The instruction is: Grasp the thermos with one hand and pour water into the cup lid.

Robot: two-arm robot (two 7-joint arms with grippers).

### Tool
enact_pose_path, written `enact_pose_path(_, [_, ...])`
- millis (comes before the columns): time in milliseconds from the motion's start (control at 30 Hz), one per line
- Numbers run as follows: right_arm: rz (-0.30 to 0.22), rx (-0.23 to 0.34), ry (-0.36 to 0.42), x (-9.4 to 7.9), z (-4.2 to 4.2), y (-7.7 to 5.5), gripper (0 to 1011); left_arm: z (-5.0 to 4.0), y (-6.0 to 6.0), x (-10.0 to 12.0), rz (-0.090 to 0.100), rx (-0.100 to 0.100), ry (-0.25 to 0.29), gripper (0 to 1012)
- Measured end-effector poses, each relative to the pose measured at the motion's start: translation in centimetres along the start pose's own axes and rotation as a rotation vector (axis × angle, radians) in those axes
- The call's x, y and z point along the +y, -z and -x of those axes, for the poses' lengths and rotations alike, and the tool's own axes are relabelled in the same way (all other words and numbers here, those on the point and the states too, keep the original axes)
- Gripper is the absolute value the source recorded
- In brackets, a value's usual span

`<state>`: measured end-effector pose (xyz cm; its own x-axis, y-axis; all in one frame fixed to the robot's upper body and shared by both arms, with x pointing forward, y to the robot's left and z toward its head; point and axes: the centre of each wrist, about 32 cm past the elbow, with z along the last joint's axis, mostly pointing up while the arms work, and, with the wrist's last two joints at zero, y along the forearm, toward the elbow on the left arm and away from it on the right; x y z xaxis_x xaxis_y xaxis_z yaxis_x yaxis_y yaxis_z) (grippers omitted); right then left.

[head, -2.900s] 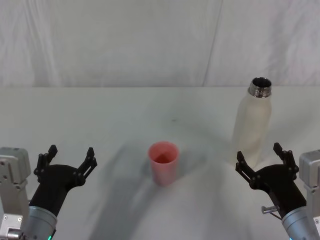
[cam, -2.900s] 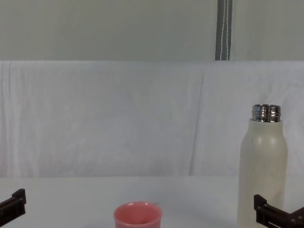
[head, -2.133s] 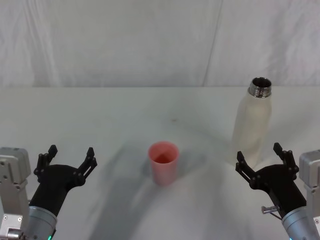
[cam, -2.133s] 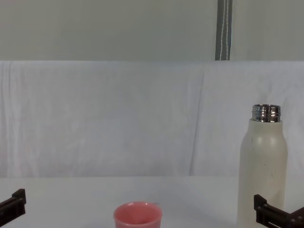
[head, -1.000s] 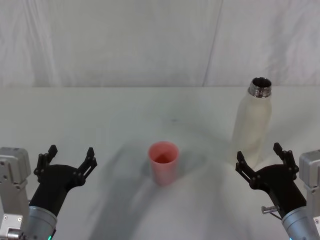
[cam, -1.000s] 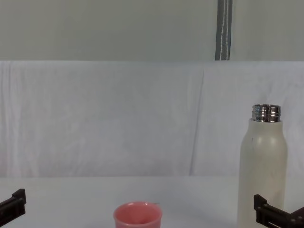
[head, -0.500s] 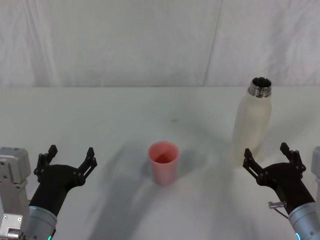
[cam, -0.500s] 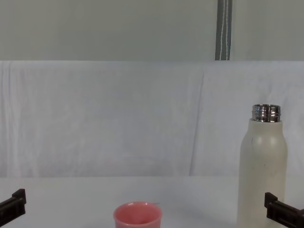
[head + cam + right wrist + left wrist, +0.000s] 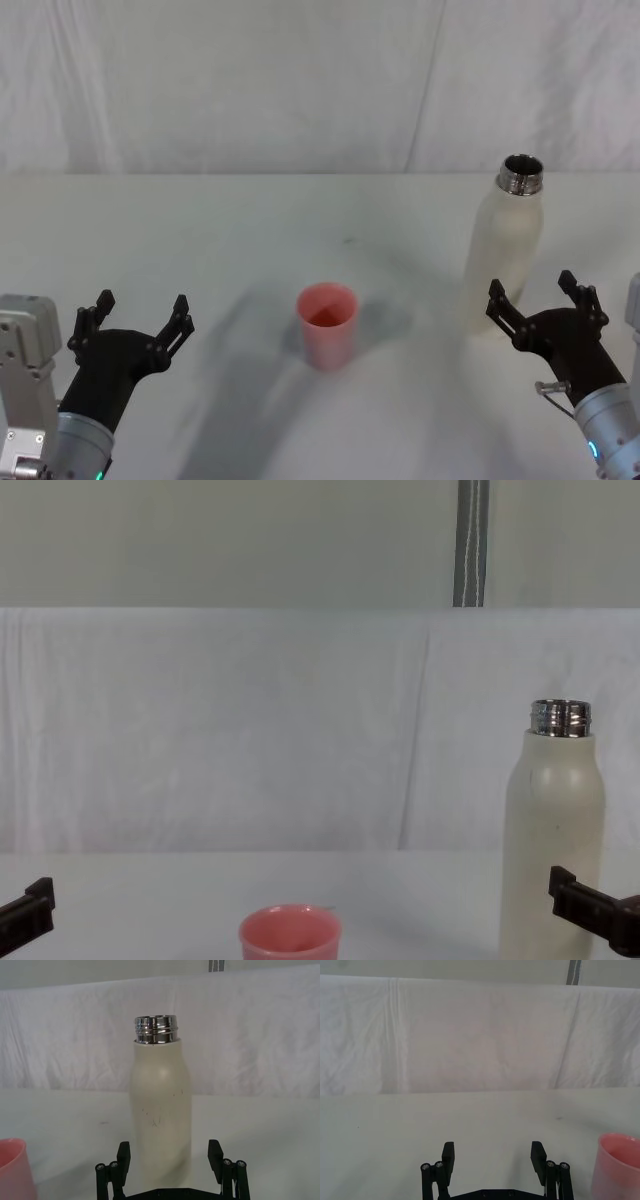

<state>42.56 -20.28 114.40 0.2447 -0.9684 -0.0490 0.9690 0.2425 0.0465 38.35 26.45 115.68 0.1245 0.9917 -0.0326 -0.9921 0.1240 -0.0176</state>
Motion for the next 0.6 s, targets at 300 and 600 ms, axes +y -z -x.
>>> enact_pose_path(300, [-0.018, 0.021, -0.020, 1.3, -0.41, 0.3, 1001, 0.00, 0.0, 0.0, 0.000, 0.000, 0.000, 1001])
enact_pose_path(600, [-0.019, 0.042, -0.028, 2.4, -0.73, 0.5, 1001, 0.00, 0.0, 0.0, 0.000, 0.000, 0.000, 1001])
